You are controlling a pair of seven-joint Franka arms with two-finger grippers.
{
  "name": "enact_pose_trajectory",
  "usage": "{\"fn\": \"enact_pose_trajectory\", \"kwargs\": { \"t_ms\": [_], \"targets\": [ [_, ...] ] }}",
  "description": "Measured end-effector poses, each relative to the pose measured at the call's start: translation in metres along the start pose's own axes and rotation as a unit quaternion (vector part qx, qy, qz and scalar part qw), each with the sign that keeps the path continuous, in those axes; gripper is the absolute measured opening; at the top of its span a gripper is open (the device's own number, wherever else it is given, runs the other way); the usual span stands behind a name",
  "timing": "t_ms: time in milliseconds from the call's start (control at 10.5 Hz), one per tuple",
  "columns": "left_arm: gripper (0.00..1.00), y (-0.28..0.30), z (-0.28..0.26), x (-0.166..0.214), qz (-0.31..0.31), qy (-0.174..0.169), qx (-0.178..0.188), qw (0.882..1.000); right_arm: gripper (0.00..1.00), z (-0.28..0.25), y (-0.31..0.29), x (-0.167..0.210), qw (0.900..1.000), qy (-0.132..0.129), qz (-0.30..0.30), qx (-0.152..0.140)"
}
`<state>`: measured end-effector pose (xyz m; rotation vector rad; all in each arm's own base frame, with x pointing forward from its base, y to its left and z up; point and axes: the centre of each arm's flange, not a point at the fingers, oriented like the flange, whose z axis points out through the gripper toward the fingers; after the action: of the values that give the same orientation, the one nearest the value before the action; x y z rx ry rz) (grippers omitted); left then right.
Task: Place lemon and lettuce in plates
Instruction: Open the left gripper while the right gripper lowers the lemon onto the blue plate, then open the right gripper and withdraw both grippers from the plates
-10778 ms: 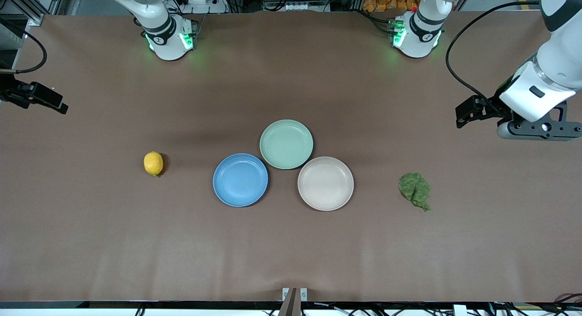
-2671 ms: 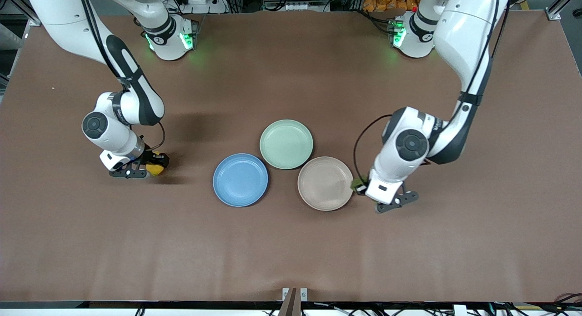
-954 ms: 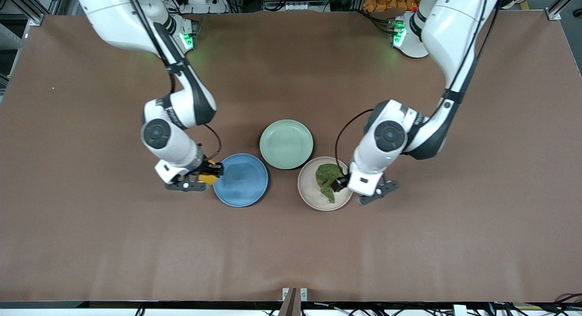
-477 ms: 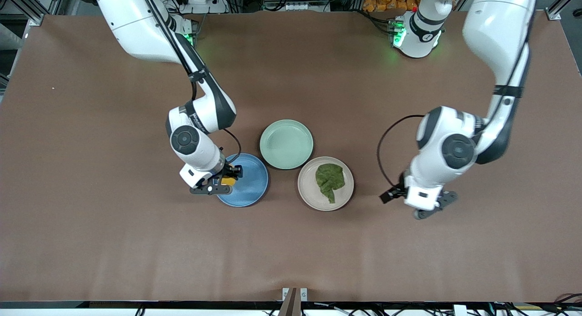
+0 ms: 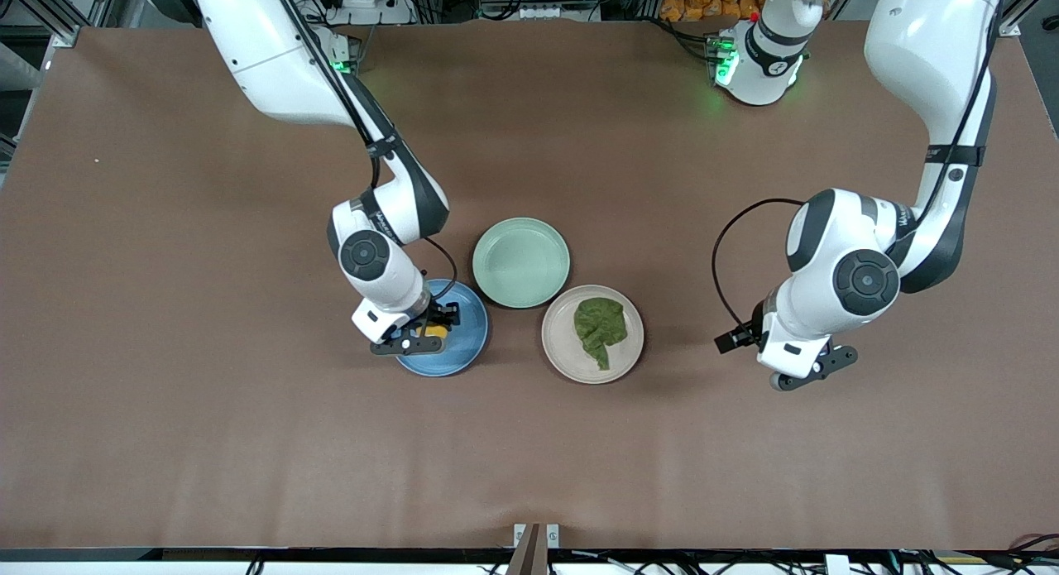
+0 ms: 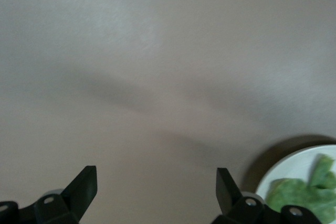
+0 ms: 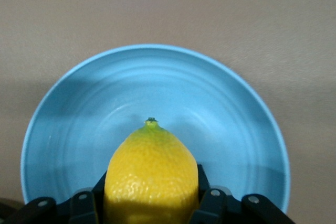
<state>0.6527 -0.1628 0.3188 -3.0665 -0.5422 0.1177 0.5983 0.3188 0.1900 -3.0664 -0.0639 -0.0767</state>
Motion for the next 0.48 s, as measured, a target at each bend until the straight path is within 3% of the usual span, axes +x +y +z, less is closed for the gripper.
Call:
{"fn": "enact_pose_trajectory", "kwargs": {
  "t_ms": [95,382,477],
  "targets": [
    [1.00,-0.013,0.005,-0.001,0.020,-0.007,0.007,1.000,0.62,0.003,0.000,0.000,1.000,0.002,0.000,0.000],
    [1.00,-0.079,-0.001,-0.012,0.069,-0.013,0.035,0.997,1.00,-0.001,-0.002,0.003,1.000,0.006,-0.001,0.002],
    [1.00,-0.102,-0.011,-0.027,0.079,-0.012,0.033,0.996,1.00,-0.003,-0.003,0.005,1.000,0.009,-0.001,0.003]
  ]
}}
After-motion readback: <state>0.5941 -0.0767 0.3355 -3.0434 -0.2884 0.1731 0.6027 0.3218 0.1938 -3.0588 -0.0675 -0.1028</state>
